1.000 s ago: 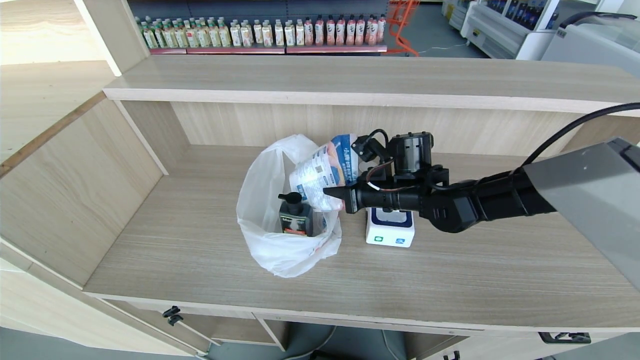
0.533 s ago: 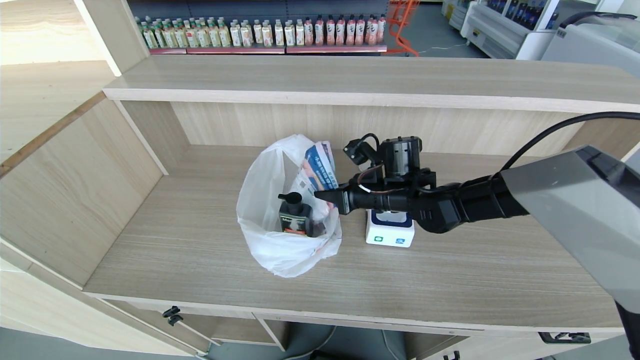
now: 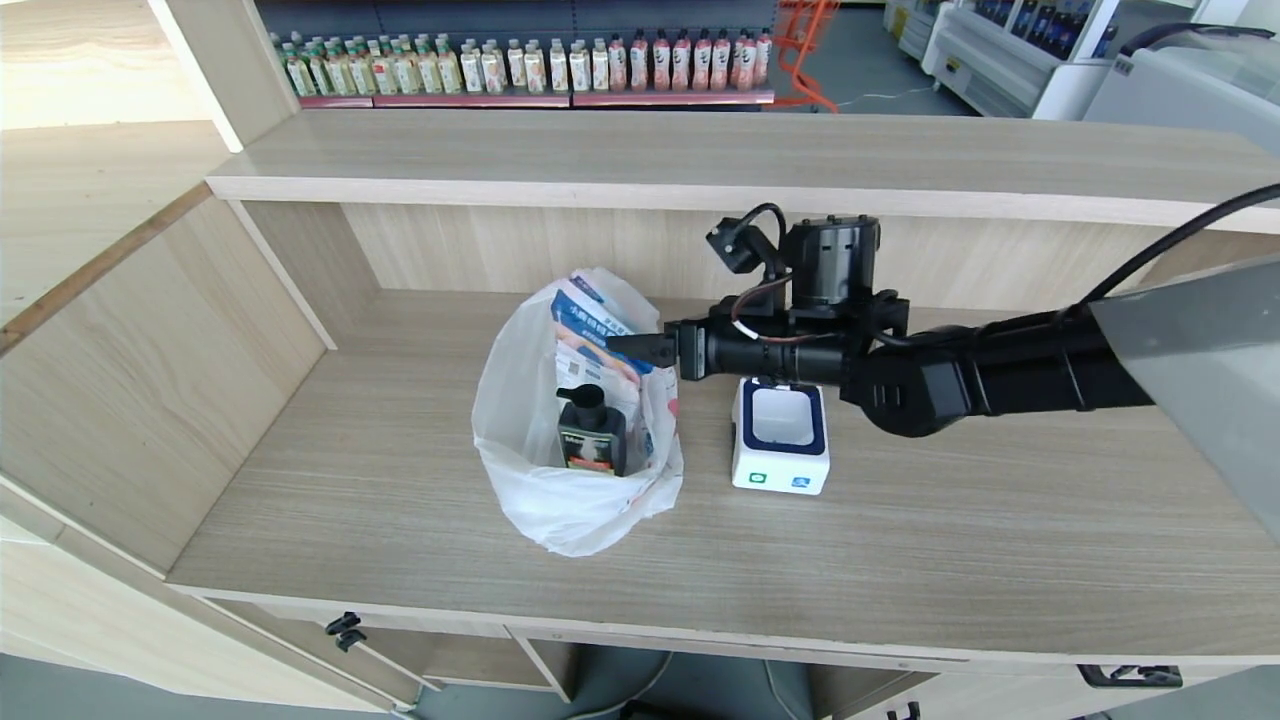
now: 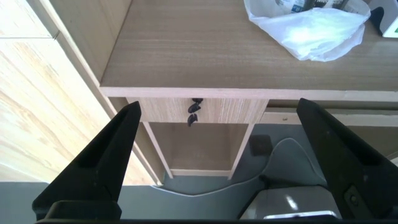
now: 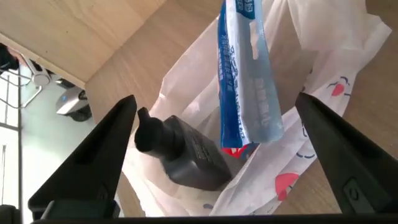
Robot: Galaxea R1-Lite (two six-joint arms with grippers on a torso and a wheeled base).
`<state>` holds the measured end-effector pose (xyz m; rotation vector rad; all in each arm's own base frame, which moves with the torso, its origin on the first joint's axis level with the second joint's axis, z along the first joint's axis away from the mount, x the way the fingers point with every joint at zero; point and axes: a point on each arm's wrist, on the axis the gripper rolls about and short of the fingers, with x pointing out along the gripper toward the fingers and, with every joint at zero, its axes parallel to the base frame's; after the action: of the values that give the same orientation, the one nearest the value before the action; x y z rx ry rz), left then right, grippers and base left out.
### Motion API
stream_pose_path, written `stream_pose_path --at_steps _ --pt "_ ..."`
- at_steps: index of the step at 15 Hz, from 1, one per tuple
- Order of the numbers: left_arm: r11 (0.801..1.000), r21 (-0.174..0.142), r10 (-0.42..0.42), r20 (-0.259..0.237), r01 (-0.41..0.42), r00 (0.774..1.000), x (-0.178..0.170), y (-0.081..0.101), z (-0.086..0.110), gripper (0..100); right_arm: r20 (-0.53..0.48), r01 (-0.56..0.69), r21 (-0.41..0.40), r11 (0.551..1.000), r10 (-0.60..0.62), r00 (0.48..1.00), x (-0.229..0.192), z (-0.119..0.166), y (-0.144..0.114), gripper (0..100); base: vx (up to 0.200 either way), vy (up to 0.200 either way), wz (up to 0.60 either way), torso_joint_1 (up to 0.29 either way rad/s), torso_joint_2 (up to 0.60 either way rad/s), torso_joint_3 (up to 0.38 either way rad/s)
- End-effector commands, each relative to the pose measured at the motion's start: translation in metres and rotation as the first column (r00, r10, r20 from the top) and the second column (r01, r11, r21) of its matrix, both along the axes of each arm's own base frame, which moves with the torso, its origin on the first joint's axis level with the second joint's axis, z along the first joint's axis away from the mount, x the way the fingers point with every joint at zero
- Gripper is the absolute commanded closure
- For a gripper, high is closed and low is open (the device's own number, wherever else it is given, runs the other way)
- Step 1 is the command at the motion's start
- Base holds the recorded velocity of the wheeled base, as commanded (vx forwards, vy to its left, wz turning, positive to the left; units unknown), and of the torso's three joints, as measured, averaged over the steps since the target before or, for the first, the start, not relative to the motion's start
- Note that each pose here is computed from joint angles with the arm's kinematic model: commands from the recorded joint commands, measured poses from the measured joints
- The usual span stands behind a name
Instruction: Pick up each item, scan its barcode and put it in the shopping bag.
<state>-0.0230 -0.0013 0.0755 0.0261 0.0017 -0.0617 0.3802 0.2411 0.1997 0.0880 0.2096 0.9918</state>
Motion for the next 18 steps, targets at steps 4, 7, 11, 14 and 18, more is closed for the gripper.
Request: stream_pose_path --at_steps 4,7,11,14,18 --pt "1.000 0.000 0.000 -0.001 0.000 1.000 0.000 0.000 0.000 0 0.039 0.185 0.017 0.983 -0.186 0.982 -0.177 0.056 -0.143 0 0.000 0.000 0.00 0.000 0.00 0.000" --pt "1.000 0.000 0.000 -0.002 0.000 1.000 0.000 0.000 0.000 0 -0.018 0.531 -0.126 0.838 -0.537 0.844 -0.263 -0.012 -0.211 0 0.000 0.000 0.00 0.000 0.00 0.000" --pt "1.000 0.000 0.000 -0.001 0.000 1.000 0.000 0.000 0.000 0 0.104 0.710 -0.117 0.694 -0.703 0.704 -0.369 -0.096 -0.238 0 0.000 0.000 0.00 0.000 0.00 0.000" --pt "1.000 0.000 0.000 -0.002 0.000 1.000 0.000 0.000 0.000 0 0.186 0.773 -0.059 0.631 -0.754 0.630 -0.395 -0.118 -0.239 0 0.000 0.000 0.00 0.000 0.00 0.000" --pt "1.000 0.000 0.000 -0.002 0.000 1.000 0.000 0.000 0.000 0 0.277 0.846 -0.005 0.533 -0.812 0.513 -0.402 -0.121 -0.241 0 0.000 0.000 0.00 0.000 0.00 0.000"
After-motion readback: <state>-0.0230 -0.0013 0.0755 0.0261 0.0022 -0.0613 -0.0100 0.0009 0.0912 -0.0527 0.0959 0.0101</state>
